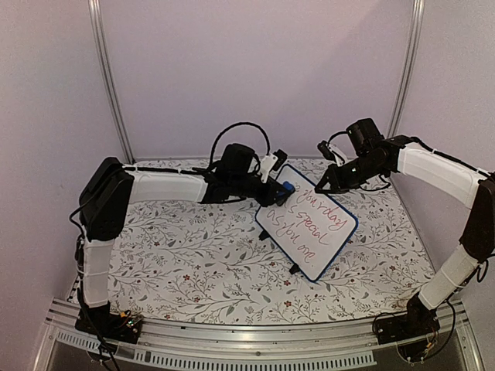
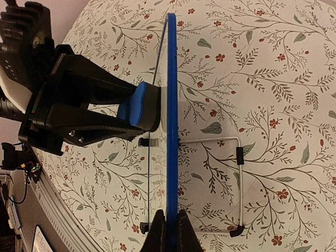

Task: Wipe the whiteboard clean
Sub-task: Erase the whiteboard from the whiteboard stand.

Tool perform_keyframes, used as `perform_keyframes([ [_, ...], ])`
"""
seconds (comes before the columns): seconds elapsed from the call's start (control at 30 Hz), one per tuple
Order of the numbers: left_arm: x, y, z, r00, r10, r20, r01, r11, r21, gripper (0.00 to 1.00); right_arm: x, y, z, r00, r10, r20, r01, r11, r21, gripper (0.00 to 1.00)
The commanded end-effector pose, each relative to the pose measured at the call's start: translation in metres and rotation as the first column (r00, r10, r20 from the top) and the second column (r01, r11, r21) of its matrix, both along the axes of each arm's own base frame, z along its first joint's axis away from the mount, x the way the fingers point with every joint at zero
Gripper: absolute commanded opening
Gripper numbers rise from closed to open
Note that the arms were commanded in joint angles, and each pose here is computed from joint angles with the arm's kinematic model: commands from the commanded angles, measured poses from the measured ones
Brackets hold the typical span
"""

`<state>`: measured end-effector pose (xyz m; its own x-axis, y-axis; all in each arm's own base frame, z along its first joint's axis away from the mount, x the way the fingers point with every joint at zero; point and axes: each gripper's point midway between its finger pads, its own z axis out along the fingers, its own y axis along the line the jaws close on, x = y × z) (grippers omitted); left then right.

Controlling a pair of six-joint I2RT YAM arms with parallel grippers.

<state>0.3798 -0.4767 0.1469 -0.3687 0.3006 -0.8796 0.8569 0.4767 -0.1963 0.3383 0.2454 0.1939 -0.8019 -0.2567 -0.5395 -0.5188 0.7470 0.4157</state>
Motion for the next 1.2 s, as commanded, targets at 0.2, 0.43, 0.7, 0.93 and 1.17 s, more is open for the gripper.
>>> perform_keyframes([
  [0.2,0.007,-0.021,0.009,1.0,-0.013,0.01,0.013,1.0,0.002,0.0,-0.027,0.017,0.005,0.993,0.118,-0.019,-0.117,0.992,0.046,0.0],
  [0.43,-0.002,-0.012,-0.009,1.0,0.01,-0.023,-0.009,0.998,0.057,0.0,-0.026,0.017,0.006,0.993,0.117,-0.014,-0.116,0.992,0.045,0.0],
  [0.7,-0.017,0.002,-0.042,0.998,0.031,-0.061,-0.023,0.991,0.129,0.0,-0.026,0.017,0.005,0.993,0.117,-0.017,-0.117,0.992,0.044,0.0],
  [0.93,-0.019,0.001,-0.033,0.998,0.011,-0.054,-0.004,0.992,0.128,0.0,-0.026,0.018,0.006,0.993,0.117,-0.018,-0.117,0.992,0.044,0.0],
  [1.17,-0.022,0.004,-0.04,0.996,0.019,-0.082,-0.007,0.988,0.153,0.0,-0.026,0.017,0.008,0.993,0.117,-0.019,-0.116,0.992,0.042,0.0],
])
